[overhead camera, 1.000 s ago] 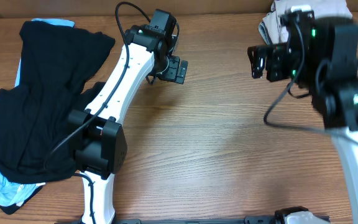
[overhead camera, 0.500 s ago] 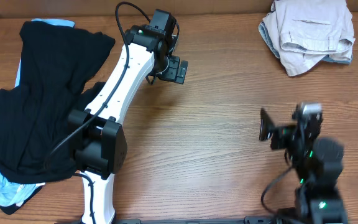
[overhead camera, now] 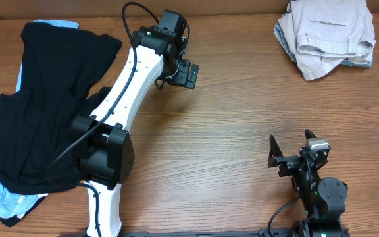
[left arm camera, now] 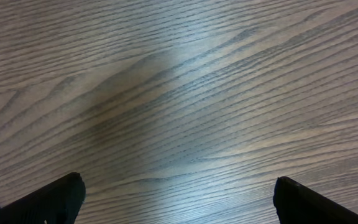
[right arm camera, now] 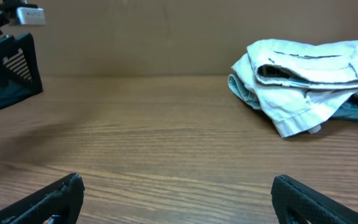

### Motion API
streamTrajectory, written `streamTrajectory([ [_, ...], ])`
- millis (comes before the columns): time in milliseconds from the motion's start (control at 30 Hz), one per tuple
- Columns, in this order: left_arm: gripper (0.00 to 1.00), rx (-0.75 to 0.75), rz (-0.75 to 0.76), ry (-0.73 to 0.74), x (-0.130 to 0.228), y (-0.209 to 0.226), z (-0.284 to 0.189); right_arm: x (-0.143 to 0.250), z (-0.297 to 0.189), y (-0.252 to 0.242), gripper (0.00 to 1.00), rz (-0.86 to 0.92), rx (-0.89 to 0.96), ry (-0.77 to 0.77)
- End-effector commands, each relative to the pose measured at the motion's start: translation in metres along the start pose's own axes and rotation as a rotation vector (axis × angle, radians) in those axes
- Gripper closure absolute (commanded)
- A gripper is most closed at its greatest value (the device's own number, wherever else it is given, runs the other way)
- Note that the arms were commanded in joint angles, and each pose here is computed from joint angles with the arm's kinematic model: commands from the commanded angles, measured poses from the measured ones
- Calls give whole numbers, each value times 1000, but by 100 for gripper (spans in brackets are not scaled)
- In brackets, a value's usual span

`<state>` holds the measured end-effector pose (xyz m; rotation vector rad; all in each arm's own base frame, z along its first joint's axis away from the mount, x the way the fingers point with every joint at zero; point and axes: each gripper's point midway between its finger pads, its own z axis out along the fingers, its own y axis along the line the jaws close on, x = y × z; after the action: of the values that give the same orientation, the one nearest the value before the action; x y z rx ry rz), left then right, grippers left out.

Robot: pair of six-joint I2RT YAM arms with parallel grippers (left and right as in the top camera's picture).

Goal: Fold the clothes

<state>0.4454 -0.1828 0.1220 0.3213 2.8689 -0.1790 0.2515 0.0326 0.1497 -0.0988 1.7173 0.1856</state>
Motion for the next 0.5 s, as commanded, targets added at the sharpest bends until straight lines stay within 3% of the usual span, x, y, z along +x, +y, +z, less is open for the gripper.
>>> streamTrajectory([
  [0, 0, 2, -4, -52, -10, -3, -18, 7, -1, 1, 0, -1, -7, -5],
  [267, 0, 2, -4, -52, -10, -3, -18, -23, -11, 5, 0, -24, -18, -140],
  [467, 0, 2, -4, -52, -10, -3, -18, -23, -11, 5, 0, -24, -19, -139],
])
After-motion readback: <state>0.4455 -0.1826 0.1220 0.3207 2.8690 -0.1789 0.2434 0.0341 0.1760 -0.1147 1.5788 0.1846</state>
